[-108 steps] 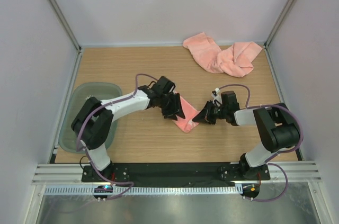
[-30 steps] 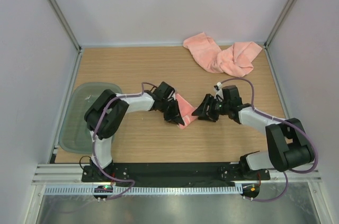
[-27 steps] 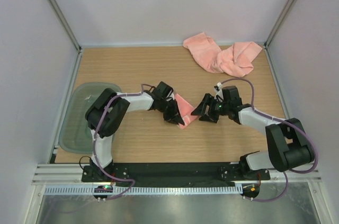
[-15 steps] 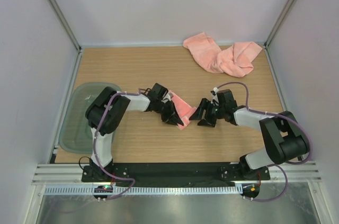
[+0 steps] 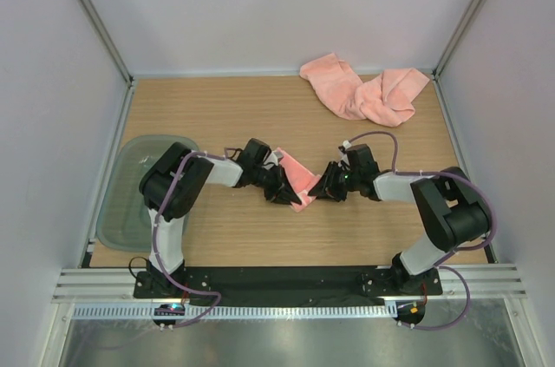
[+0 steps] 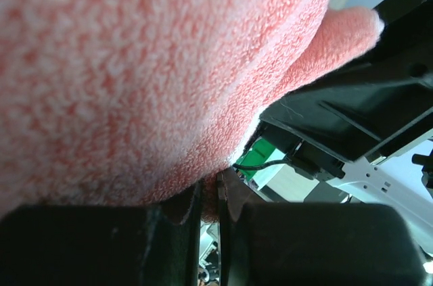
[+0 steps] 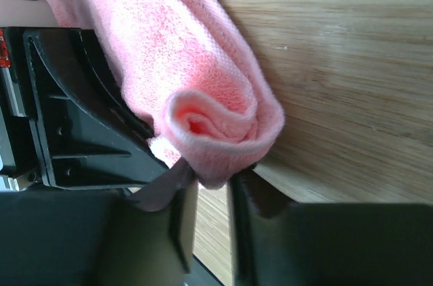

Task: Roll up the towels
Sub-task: Roll the towel

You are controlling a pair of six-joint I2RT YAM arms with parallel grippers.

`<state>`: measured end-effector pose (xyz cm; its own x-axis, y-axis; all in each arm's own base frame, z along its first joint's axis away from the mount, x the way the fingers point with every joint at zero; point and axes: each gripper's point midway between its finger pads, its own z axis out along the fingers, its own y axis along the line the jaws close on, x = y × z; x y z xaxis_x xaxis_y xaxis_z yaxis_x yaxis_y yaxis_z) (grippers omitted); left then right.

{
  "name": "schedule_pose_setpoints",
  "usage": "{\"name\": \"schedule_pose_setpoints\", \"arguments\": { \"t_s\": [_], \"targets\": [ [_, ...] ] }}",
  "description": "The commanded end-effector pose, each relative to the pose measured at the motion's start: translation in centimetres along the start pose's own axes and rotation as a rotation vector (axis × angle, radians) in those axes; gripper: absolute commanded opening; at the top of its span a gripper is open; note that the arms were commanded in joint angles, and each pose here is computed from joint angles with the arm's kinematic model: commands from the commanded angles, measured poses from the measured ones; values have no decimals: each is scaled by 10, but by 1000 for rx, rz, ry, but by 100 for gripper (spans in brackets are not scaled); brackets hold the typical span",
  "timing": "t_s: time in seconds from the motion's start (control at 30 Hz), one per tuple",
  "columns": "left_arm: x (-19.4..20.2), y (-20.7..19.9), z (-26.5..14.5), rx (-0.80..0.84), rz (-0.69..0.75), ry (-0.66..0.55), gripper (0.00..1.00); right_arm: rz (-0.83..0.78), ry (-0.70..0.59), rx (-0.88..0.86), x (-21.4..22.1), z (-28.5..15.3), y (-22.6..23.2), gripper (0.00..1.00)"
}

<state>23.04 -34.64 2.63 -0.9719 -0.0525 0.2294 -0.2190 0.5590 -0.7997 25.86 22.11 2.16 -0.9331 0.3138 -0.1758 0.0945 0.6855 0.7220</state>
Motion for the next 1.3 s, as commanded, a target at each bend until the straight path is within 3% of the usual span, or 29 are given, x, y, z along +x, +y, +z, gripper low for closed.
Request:
{"name": "schedule_pose_setpoints", "arguments": {
  "t_s": [0.0,0.2,0.43,0.53,0.67,0.73,0.87,1.07,1.27],
  "targets": [
    [14,25,4,-55,-158,54,5,-12,-23,70,-2,4,-14,24],
    [17,23,0,-47,-138,47,14,-19,-24,74,-5,4,-11,14],
    [14,24,-27,-199,21,-83,50,-29,-12,108,-7,-7,-5,13],
    [10,23,-41,-312,116,-152,54,-36,-12,113,-9,-13,-1,13],
    [2,16,-63,-526,289,-282,55,-46,-12,116,-9,-17,4,13],
    [-7,-4,-81,-615,423,-408,55,-45,-9,117,-8,-18,5,13],
    [5,-49,-86,-676,696,-547,55,-49,-8,116,-8,-19,8,13],
    [35,-85,-57,-675,1014,-573,54,-52,0,116,-7,-20,11,13],
    [47,-79,-23,-640,1115,-505,54,-55,8,118,-7,-21,12,13]
  ]
}}
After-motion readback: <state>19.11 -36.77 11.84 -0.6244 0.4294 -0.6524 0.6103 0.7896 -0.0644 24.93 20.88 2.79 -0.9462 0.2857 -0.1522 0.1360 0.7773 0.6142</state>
